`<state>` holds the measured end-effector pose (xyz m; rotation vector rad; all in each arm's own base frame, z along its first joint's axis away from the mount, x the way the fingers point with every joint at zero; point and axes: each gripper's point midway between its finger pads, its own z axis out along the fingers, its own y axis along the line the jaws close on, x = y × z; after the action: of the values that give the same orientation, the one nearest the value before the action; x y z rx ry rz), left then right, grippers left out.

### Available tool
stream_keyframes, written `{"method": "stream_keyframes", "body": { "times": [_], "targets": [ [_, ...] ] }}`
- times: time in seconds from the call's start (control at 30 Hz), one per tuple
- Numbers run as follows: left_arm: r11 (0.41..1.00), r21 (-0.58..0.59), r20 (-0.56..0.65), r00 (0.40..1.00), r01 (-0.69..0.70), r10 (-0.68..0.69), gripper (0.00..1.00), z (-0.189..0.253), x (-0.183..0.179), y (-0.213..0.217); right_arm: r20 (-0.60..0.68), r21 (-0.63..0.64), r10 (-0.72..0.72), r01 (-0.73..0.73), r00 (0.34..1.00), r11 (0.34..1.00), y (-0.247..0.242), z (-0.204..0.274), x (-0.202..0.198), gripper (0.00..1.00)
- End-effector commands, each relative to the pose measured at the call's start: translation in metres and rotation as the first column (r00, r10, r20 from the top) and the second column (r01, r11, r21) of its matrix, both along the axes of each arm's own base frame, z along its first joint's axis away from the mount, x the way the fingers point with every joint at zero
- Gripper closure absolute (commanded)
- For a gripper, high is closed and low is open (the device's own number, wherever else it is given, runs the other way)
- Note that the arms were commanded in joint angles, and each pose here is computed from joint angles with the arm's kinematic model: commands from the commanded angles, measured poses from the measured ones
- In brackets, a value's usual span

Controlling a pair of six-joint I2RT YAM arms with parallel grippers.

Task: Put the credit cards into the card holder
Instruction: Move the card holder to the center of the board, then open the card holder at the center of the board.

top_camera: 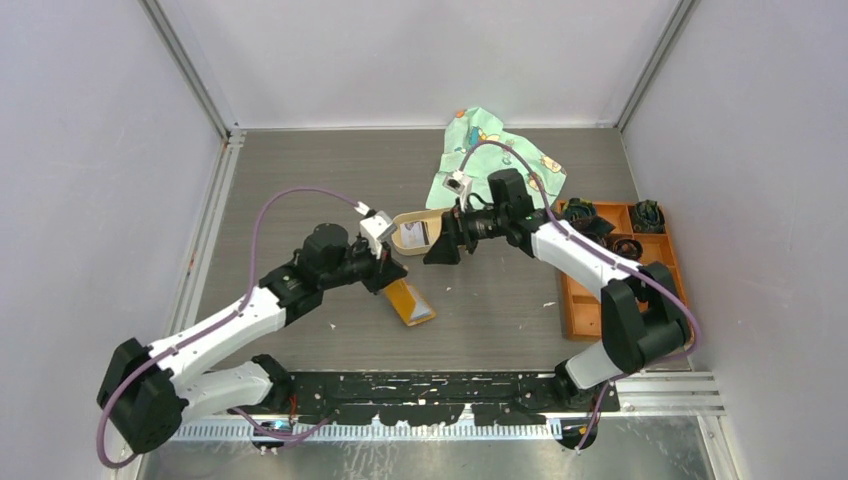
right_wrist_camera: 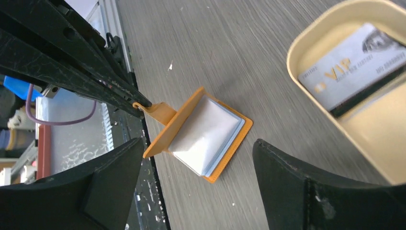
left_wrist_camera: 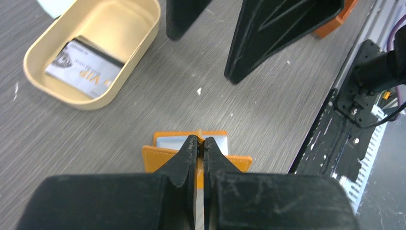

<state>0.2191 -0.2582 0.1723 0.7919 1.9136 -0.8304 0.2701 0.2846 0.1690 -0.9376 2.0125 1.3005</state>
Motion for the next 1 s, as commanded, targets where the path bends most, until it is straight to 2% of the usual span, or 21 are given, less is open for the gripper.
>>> {"method": "stream_keyframes", "body": {
  "times": [0.0, 0.07, 0.23, 0.4, 0.53, 0.73, 0.83, 0.97],
  "targets": [
    [0.987, -0.149, 0.125, 0.991, 0.058, -0.039, 1.00, 0.053, 0.016, -0.044, -0.026, 0.057, -0.156, 0.158, 0.987, 0.986, -0.022, 0.022, 0.011, 0.15],
    [0.983, -0.161, 0.134, 0.989, 0.088, -0.067, 1.00, 0.055, 0.016, -0.059, -0.030, 0.012, -0.213, 0.213, 0.977, 0.977, -0.041, 0.014, 0.013, 0.28],
    [0.962, -0.229, 0.153, 0.981, 0.150, -0.116, 1.00, 0.061, 0.017, -0.099, 0.021, -0.097, -0.295, 0.295, 0.955, 0.950, -0.078, -0.007, 0.007, 0.51],
    [0.931, -0.321, 0.164, 0.978, 0.176, -0.129, 1.00, 0.073, 0.021, -0.125, 0.024, -0.149, -0.377, 0.377, 0.926, 0.914, -0.097, -0.020, -0.001, 0.61],
    [0.942, -0.306, 0.138, 0.985, 0.138, -0.099, 1.00, 0.047, 0.023, -0.119, 0.085, -0.267, -0.482, 0.486, 0.872, 0.832, -0.123, -0.045, 0.006, 0.76],
    [0.989, -0.149, 0.058, 0.998, 0.026, -0.018, 1.00, -0.038, 0.011, -0.075, 0.111, -0.324, -0.442, 0.453, 0.890, 0.831, -0.115, -0.064, -0.003, 0.83],
    [0.993, -0.116, 0.009, 1.000, -0.023, 0.025, 1.00, -0.062, 0.001, -0.055, 0.107, -0.326, -0.396, 0.408, 0.912, 0.853, -0.100, -0.068, -0.008, 0.85],
    [0.993, -0.094, -0.026, 0.997, -0.078, 0.076, 1.00, -0.071, -0.006, -0.038, 0.109, -0.314, -0.316, 0.334, 0.942, 0.889, -0.075, -0.070, -0.016, 0.87]
  ]
}}
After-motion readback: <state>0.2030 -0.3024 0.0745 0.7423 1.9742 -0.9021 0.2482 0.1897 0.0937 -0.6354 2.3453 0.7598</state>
